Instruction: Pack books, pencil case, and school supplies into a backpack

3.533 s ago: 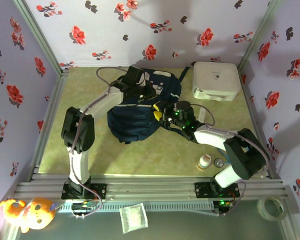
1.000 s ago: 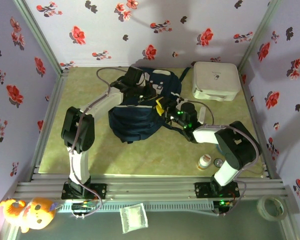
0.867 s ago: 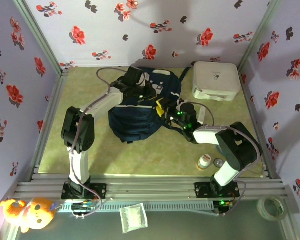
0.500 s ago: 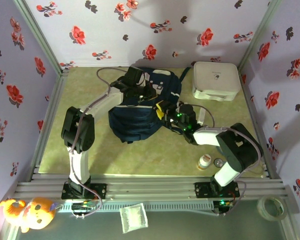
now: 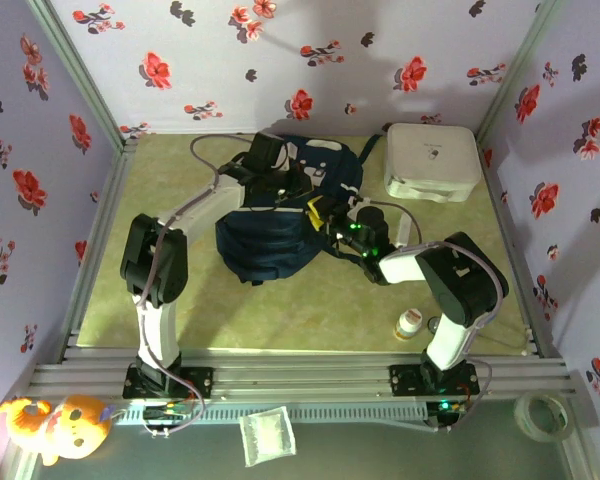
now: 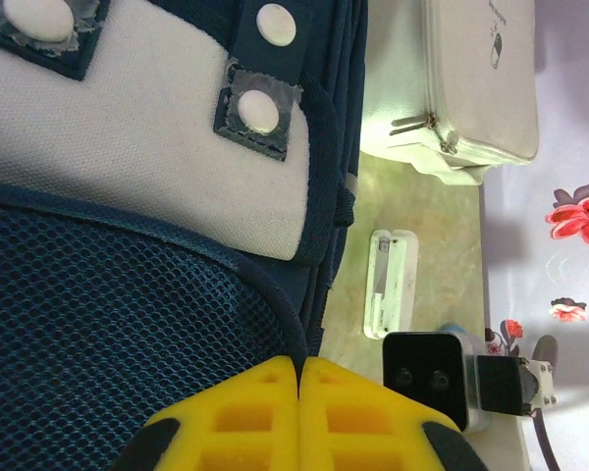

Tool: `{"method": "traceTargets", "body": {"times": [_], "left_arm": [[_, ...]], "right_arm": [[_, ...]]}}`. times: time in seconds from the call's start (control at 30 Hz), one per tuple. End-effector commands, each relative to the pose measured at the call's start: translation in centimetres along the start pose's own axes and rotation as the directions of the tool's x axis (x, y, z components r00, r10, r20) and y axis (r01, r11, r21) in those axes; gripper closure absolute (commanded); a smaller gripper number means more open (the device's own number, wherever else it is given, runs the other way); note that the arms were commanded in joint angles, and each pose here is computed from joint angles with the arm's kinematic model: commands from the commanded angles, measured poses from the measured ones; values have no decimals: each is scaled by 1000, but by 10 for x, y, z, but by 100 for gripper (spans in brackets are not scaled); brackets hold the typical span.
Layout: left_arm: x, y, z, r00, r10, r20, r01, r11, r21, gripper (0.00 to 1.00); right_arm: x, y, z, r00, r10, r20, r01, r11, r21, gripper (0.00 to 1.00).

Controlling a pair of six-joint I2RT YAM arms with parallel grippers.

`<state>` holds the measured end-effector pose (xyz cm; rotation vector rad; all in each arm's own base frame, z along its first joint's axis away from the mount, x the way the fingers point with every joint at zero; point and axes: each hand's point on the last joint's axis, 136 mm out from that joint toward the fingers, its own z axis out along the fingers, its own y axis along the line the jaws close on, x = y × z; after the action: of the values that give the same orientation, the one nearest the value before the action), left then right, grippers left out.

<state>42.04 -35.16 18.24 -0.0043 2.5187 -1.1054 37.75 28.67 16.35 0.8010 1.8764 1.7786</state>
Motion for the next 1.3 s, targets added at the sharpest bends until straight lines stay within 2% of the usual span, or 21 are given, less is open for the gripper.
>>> {"method": "traceTargets", "body": {"times": [0.0, 0.2, 0.3, 0.37, 0.47, 0.57, 0.63, 0.7, 0.83, 0.97, 1.03, 1.1, 1.27], "left_arm": [[8, -34, -19, 999, 23, -34, -20, 994, 107, 100], [1, -28, -13, 999, 33, -35, -30, 996, 82, 100], [0, -27, -12, 998, 43, -37, -41, 996, 75, 100], [0, -29, -12, 998, 53, -36, -50, 996, 75, 100], [-1, -32, -16, 997, 67, -30, -64, 995, 78, 100], [-1, -33, -20, 996, 80, -30, -77, 994, 77, 100], [-1, -35, -22, 995, 91, -30, -89, 993, 78, 100], [-2, -36, -23, 995, 98, -30, -96, 992, 76, 100], [-2, -37, -24, 994, 105, -33, -102, 992, 76, 100], [-2, -38, -24, 993, 108, -39, -105, 992, 76, 100], [-3, -39, -24, 993, 111, -40, -108, 991, 76, 100], [-3, -40, -25, 993, 110, -39, -107, 991, 77, 100], [-3, -40, -23, 993, 108, -45, -104, 992, 78, 100]], "right_arm": [[-10, 52, -16, 986, -144, 81, 156, 973, -169, 63], [-2, 51, -39, 968, -237, 86, 248, 957, -150, 63], [-2, 32, -46, 963, -254, 87, 259, 964, -59, 61], [-5, 14, -51, 958, -276, 79, 273, 961, 46, 60], [-8, 1, -61, 912, -407, 48, 393, 901, 186, 59], [-6, 1, -65, 787, -610, -94, 607, 739, 292, 58], [3, 6, -62, 653, -723, -226, 756, 601, 259, 59], [9, 11, -61, 538, -790, -294, 843, 496, 209, 58], [22, 12, -55, 345, -843, -413, 936, 342, 82, 55], [30, 3, -46, 220, -848, -482, 968, 252, -1, 53], [33, 0, -41, 142, -863, -485, 983, 180, -34, 53], [29, -2, -36, 110, -871, -479, 990, 139, -26, 54], [34, -8, -27, 49, -878, -475, 991, 102, -86, 56]]}}
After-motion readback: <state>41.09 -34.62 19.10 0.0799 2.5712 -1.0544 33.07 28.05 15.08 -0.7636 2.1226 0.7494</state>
